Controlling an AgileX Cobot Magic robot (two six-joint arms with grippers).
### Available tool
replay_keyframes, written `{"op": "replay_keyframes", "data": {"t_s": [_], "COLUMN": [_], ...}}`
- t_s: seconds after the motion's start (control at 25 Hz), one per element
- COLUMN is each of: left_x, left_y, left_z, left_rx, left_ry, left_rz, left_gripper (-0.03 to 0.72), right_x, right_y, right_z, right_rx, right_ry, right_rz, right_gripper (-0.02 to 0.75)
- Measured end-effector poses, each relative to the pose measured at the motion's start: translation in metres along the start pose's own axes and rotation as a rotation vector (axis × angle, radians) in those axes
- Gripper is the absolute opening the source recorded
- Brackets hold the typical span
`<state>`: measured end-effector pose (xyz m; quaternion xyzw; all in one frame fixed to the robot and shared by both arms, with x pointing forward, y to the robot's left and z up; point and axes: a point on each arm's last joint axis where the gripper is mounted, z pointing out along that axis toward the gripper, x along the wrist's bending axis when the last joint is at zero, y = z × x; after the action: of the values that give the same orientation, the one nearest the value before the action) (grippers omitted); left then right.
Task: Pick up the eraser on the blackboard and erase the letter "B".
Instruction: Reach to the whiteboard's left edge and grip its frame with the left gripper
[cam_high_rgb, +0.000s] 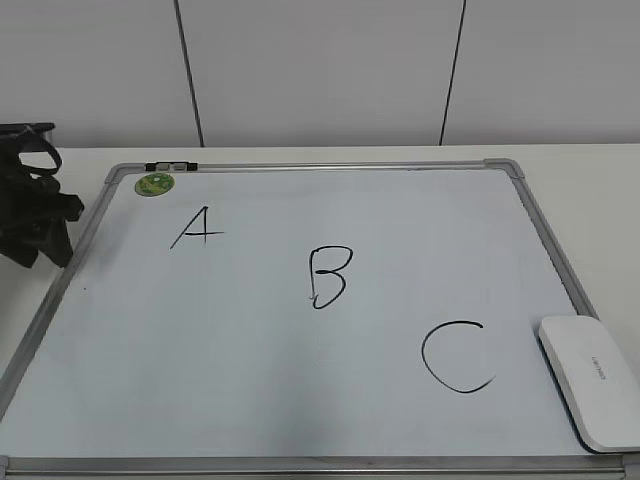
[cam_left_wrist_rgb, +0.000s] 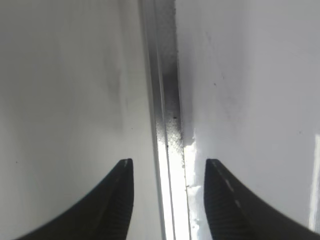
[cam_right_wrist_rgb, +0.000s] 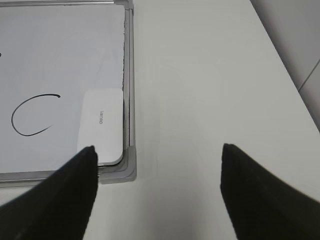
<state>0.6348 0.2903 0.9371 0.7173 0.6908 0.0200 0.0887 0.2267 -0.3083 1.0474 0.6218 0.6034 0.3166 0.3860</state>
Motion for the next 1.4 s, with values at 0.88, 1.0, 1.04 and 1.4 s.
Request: {"op": "replay_keyframes", "data": {"t_s": [0.88,1.0,1.04,1.4], "left_x": [0.006,0.009,0.010,0.010], "left_y": [0.001,0.001,0.001,0.001], "left_z": [0.023,0.022,0.022,0.028], "left_rx": [0.026,0.022,0.022,0.035], "left_ry": [0.009,0.010,0.010,0.007], "left_rz": [-0.009,-0.014,-0.017,-0.022], "left_gripper": [0.260,0.245,0.244,0.240], "right_x": [0.000,0.000,0.000,0.000], "right_y": [0.000,0.000,0.000,0.000], "right_z": [0.000,0.000,0.000,0.000], "right_rx": [0.000,0.000,0.000,0.000], "right_ry": [0.000,0.002,0.002,0.002], "right_rz": [0.000,0.001,0.001,0.001], "right_gripper": [0.586,0.586,0.586,0.587]}}
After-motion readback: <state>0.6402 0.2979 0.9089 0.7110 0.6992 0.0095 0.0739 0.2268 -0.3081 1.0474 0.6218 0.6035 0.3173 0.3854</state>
